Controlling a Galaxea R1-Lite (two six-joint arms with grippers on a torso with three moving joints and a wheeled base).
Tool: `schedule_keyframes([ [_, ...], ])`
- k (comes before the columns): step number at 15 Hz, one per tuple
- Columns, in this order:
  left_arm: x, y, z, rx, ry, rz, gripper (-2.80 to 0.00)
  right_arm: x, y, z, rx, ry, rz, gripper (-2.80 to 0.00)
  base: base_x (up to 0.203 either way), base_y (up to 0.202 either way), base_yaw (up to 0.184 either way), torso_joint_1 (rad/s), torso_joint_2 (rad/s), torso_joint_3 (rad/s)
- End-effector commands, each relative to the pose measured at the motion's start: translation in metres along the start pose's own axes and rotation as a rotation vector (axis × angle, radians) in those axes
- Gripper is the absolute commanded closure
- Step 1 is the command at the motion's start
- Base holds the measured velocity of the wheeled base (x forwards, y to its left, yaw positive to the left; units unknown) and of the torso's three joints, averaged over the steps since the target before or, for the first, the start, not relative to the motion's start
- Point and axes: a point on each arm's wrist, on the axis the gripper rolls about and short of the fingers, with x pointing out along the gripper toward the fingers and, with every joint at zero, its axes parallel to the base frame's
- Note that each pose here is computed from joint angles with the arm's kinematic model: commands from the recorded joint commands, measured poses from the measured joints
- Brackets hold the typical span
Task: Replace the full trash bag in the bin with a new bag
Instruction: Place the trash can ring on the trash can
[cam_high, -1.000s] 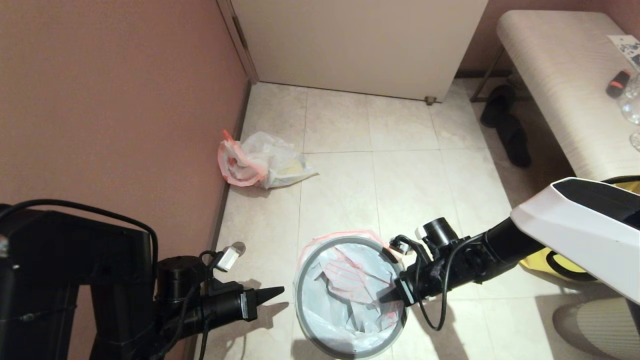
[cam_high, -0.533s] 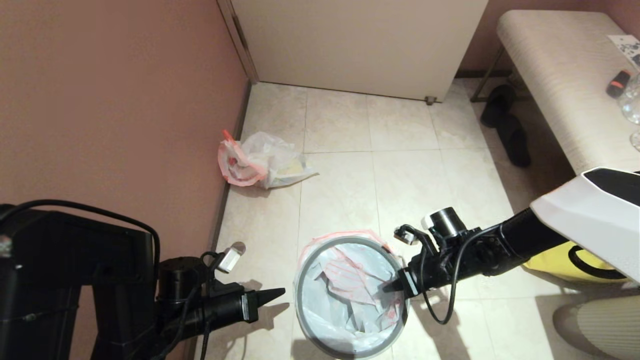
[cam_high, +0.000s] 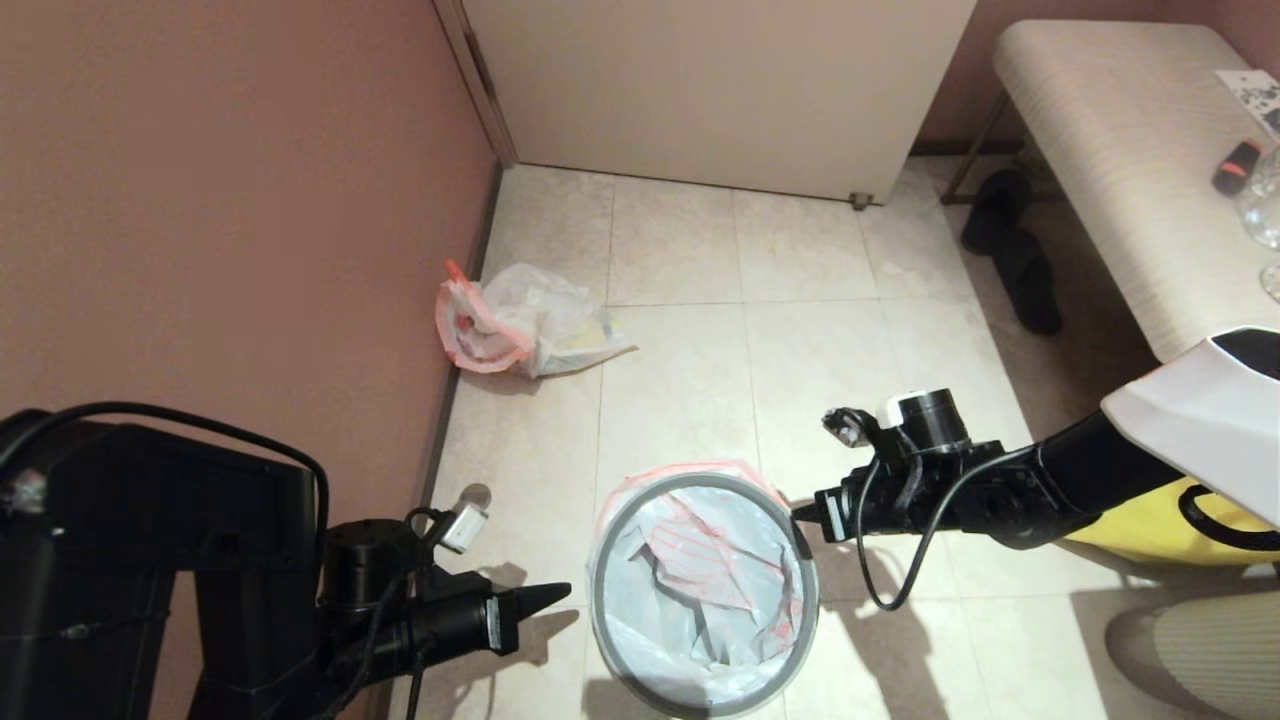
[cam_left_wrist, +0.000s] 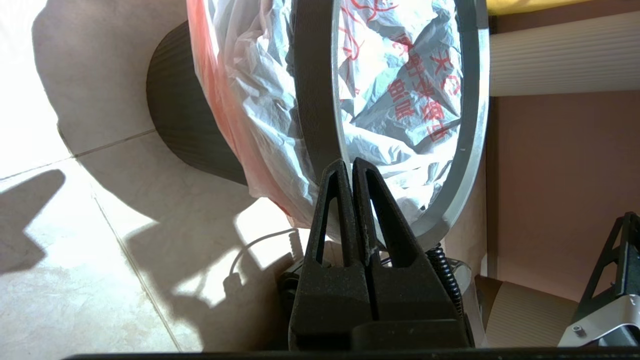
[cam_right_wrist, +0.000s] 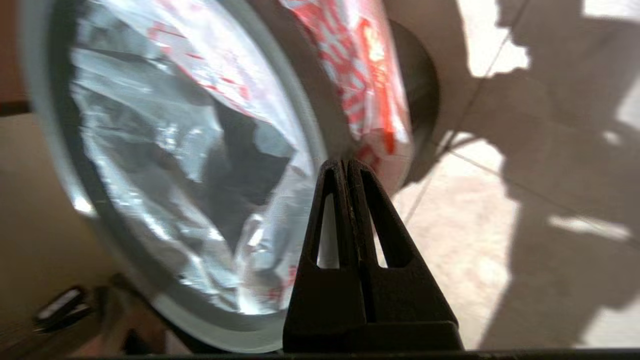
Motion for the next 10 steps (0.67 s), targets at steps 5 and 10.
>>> schedule_keyframes([
  [5, 0.000, -0.001, 0.003, 0.026, -0.031, -0.013, 0.00, 0.013, -0.006, -0.013, -0.042, 0.047, -0.041, 0.00, 0.000, 0.000, 0.000, 0.000, 0.00, 0.000],
  [10, 0.000, -0.001, 0.003, 0.027, -0.031, -0.013, 0.00, 0.022, 0.000, -0.021, -0.052, 0.073, -0.032, 0.00, 0.000, 0.000, 0.000, 0.000, 0.00, 0.000],
])
